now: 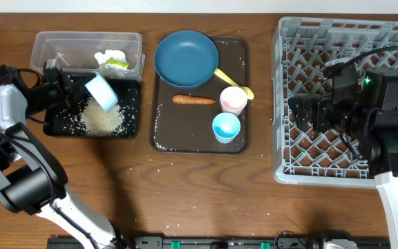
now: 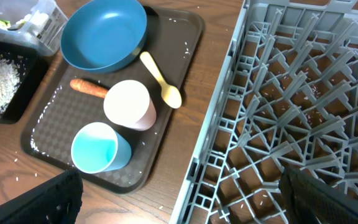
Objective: Sort waste into correct bins and load items into the dishwasher rack
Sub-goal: 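Tip bowl over black tray with left gripper, pouring out rice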
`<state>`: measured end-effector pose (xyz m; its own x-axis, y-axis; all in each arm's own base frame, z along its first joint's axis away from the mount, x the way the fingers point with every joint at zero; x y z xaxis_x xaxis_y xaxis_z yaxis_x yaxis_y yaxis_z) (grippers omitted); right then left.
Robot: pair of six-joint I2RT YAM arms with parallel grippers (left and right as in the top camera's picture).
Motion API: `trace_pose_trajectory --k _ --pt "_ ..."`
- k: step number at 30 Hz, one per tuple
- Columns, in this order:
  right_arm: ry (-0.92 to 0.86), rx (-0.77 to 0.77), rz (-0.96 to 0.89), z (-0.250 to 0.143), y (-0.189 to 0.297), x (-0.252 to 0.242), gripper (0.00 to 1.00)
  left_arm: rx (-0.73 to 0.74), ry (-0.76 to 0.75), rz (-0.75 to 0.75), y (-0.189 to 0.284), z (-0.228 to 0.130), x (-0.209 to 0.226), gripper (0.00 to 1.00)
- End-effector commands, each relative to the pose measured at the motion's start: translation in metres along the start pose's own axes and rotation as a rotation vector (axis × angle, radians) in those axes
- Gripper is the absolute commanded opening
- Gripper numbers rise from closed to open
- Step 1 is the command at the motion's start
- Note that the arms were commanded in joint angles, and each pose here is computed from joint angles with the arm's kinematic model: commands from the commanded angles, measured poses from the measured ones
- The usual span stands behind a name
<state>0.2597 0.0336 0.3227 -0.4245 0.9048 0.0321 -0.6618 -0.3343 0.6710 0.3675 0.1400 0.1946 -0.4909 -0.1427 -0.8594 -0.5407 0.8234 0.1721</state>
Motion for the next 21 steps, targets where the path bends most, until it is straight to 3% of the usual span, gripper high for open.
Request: trace_pose_trajectory --k 1,6,9,21 --pt "-0.011 -0.016 0.004 0.004 0.003 0.0 0.99 0.016 -0.008 -0.016 -0.001 -0.003 -0.004 0.06" --pt "-0.01 -0.018 0.004 0.004 0.003 0.0 0.99 -0.029 -0.034 0.008 0.003 0.005 -0.005 0.06" --pt "-0.012 -0.013 0.005 0.004 0.003 0.0 0.99 0.061 -0.007 -0.104 0.001 -0.003 -0.014 0.06" --pt "-0.013 -0.01 0.006 0.003 0.003 0.0 0.99 0.069 -0.117 -0.002 -0.025 -0.023 -0.025 0.06"
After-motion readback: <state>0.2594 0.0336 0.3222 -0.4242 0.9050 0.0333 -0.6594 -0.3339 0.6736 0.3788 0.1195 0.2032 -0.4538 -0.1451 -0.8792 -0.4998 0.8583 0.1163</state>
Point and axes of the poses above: each gripper's point midway between its finger pads, its own y axis back along the fingers, its own x axis along the line the jaws close on, z = x × y, the point moved 9 cm from there along y, back along the fingers, and after that the axes turned 12 degrees about y, right-handed, at the moved point
